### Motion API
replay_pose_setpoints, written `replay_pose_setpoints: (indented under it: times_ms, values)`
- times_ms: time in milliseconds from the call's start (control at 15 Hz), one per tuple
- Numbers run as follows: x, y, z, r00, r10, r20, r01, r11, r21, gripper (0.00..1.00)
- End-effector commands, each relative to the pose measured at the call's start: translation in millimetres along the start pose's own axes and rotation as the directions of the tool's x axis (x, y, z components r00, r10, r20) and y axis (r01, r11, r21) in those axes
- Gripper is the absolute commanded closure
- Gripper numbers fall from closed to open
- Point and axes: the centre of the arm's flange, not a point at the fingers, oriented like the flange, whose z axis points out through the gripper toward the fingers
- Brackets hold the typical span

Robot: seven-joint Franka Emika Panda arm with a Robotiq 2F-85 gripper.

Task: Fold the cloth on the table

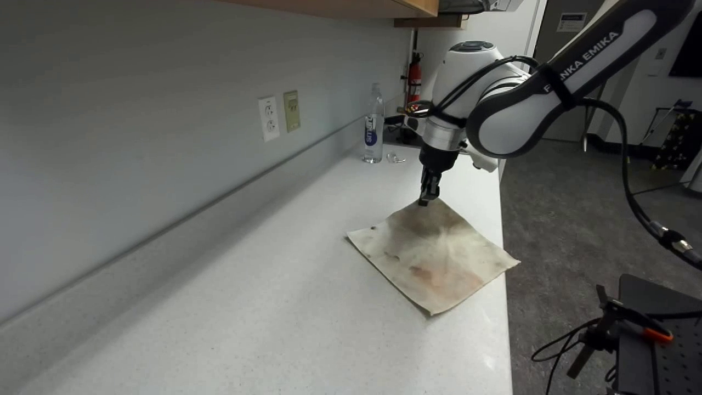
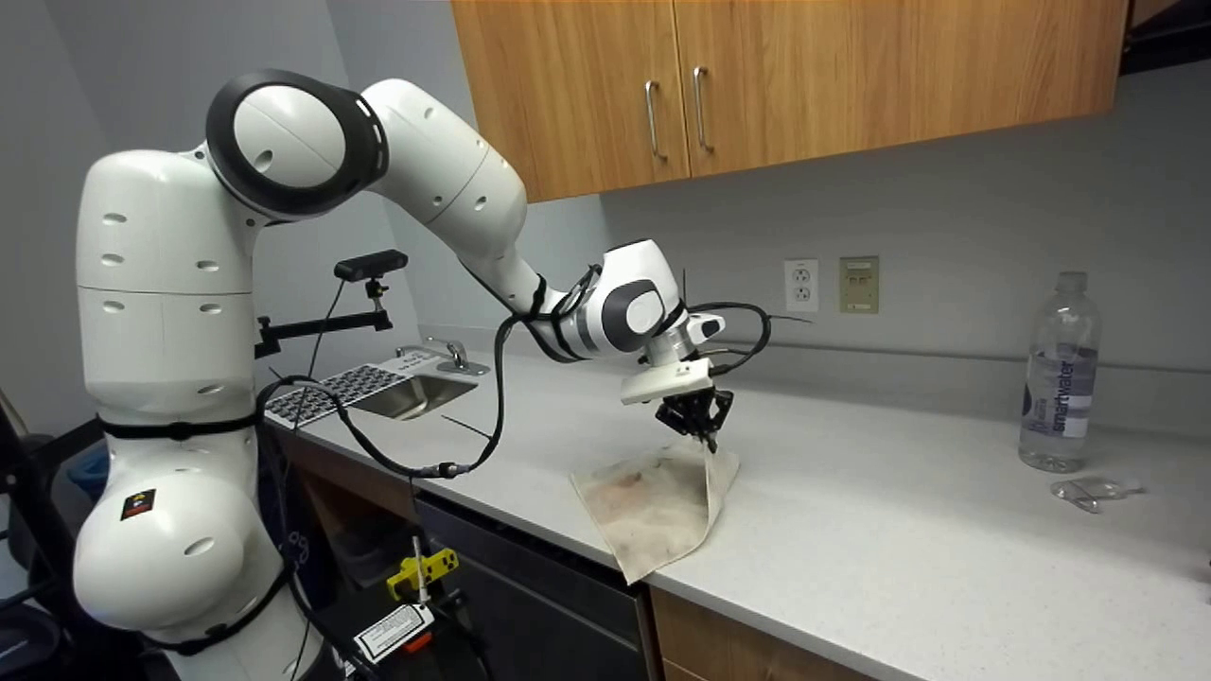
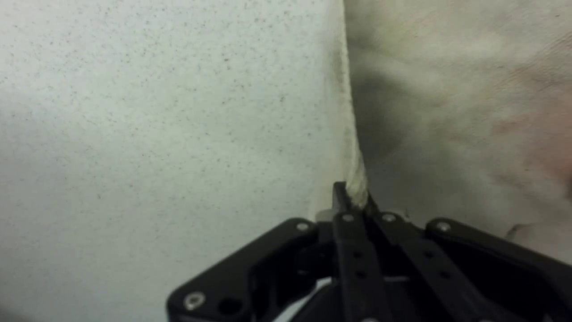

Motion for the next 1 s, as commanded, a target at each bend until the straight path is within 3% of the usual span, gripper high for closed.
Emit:
replay_pose_setpoints:
  times_ms: [0, 467, 933]
  values:
    - [-2.2, -33.3, -16.0, 0.997, -0.072, 0.016, 0.071, 0.996, 0.053, 0.99]
    - [21.9, -87.6, -18.4, 0.984, -0.176, -0.015, 0.177, 0.975, 0.132, 0.99]
    - [17.7, -123.3, -14.0, 0.956, -0.292, 0.012, 0.283, 0.935, 0.216, 0.99]
